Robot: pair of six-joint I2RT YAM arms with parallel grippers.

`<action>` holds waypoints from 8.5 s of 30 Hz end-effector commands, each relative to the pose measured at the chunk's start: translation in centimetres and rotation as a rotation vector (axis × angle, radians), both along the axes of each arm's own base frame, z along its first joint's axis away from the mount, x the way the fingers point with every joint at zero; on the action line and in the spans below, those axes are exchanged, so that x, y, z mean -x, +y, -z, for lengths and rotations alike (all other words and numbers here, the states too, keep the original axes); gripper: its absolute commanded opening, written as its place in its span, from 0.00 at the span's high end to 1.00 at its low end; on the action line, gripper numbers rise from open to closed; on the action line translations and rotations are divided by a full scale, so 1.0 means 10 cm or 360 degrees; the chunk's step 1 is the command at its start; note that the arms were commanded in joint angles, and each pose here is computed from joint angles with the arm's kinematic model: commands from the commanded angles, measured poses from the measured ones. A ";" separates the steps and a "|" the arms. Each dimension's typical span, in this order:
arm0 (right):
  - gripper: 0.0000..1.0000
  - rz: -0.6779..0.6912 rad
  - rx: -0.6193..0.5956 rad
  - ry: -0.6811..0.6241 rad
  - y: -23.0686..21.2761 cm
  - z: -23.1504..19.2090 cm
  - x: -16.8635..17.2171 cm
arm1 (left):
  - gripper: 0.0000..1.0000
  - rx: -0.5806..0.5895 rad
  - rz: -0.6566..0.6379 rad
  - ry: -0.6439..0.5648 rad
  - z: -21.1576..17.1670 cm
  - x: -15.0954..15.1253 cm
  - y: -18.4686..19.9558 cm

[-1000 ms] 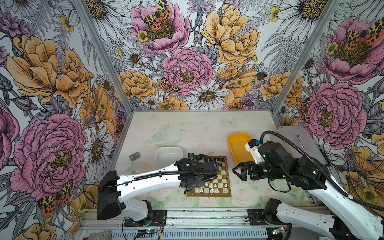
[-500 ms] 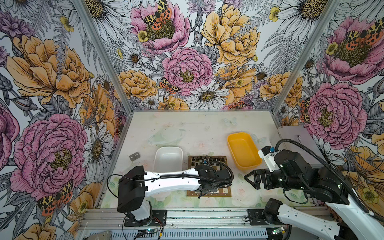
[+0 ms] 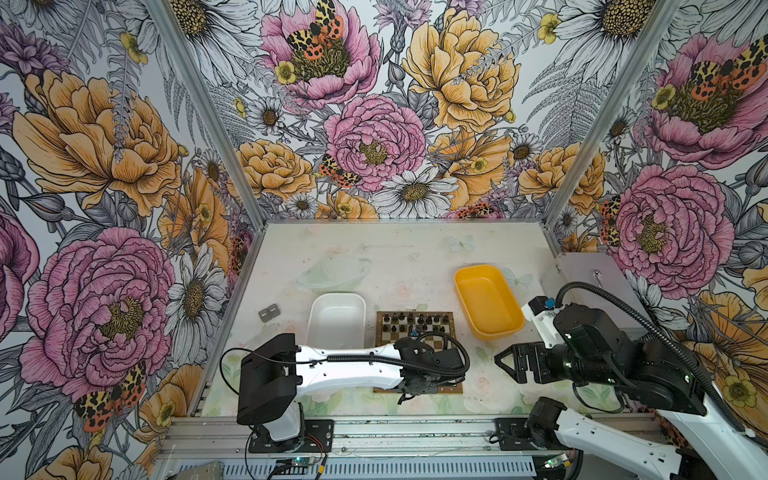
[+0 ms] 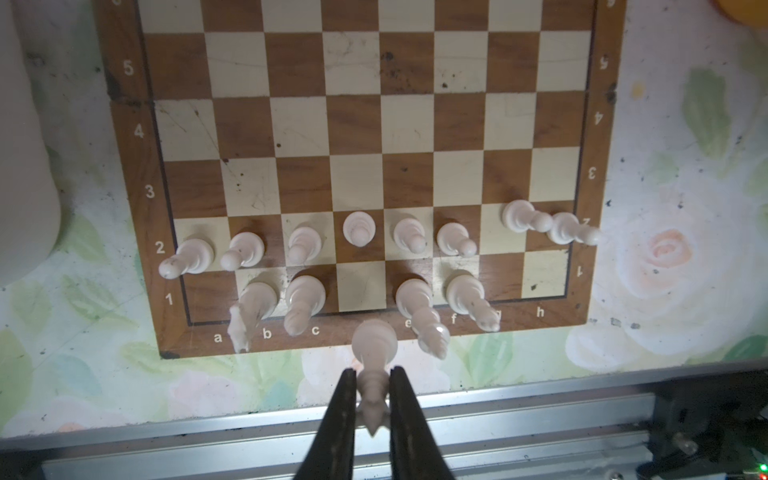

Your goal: Set up the chess pieces on the board

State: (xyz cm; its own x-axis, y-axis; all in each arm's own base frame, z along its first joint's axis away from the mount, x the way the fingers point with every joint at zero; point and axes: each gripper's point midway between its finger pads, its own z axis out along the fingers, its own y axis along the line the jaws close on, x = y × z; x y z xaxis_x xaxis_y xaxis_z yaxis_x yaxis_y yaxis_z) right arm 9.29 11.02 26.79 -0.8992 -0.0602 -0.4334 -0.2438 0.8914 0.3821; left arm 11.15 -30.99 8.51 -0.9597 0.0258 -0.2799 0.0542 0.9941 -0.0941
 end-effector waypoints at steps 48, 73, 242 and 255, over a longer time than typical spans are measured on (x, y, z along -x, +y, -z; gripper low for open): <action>0.00 0.0070 0.0026 -0.0027 0.05 -0.04 -0.15 | 0.83 -0.0021 0.0057 0.0104 0.18 -0.19 -0.04; 0.00 0.0053 0.0027 -0.0031 0.06 -0.06 -0.14 | 0.73 0.0017 0.0035 0.0064 0.06 -0.25 0.00; 0.00 -0.0069 0.0185 -0.0091 0.90 -0.02 -1.01 | 0.71 -0.0012 -0.0591 0.0235 0.28 -1.19 1.66; 0.00 -0.0027 0.0179 -0.0095 0.84 -0.02 -0.98 | 0.72 -0.0017 -0.0593 0.0271 0.35 -1.09 1.70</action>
State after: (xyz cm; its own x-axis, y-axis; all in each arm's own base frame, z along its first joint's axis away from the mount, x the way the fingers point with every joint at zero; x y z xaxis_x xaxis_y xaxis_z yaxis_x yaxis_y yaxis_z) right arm 19.00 19.97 26.16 -0.8784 -0.1548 -0.4521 -0.2963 0.9187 0.2613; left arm 22.68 -13.85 5.11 -0.9312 -0.3402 -0.1310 -0.3371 0.9403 -0.0460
